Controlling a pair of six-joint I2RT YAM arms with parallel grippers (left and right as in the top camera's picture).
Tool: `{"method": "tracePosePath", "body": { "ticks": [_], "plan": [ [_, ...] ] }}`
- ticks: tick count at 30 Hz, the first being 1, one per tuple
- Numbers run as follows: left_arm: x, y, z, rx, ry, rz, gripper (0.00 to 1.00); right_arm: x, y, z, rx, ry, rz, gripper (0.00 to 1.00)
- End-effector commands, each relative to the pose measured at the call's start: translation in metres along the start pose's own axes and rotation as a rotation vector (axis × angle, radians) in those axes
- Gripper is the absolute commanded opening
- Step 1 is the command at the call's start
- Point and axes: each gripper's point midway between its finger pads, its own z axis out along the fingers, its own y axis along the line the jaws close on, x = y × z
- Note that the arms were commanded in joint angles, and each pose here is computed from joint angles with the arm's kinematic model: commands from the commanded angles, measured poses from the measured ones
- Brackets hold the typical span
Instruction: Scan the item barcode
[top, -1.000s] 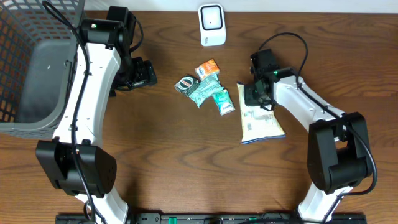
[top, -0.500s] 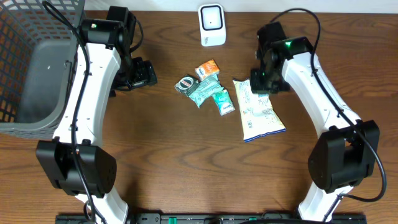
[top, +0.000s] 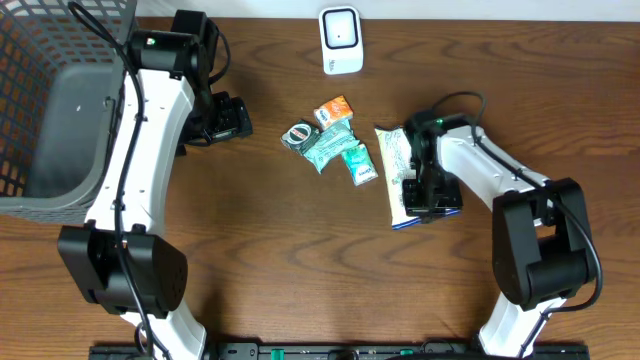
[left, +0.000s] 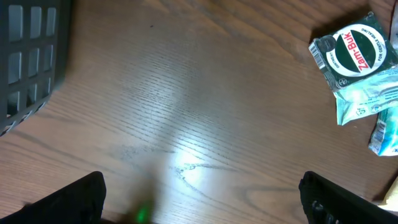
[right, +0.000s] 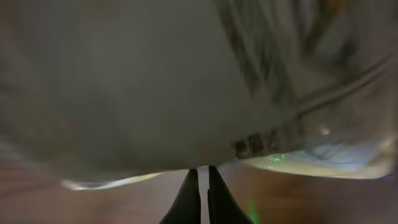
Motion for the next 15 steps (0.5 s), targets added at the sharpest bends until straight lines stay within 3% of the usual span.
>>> {"method": "tracePosePath", "body": {
  "ticks": [1, 7, 11, 15],
  "plan": [
    [0.002, 0.001, -0.005, 0.007, -0.01, -0.007, 0.98, -0.001, 0.005, -0.016, -0.008, 0.0, 0.017, 0.01],
    [0.002, 0.001, -0.005, 0.007, -0.01, -0.007, 0.97, -0.03, 0.014, -0.065, -0.035, -0.118, -0.018, 0.02],
    [0.002, 0.001, -0.005, 0.007, -0.01, -0.007, 0.98, -0.061, 0.024, -0.085, -0.072, -0.251, -0.036, 0.19],
    [0.002, 0.001, -0.005, 0.007, -0.01, -0.007, 0.98, -0.073, 0.026, -0.083, -0.075, -0.301, -0.039, 0.2]
  ]
}}
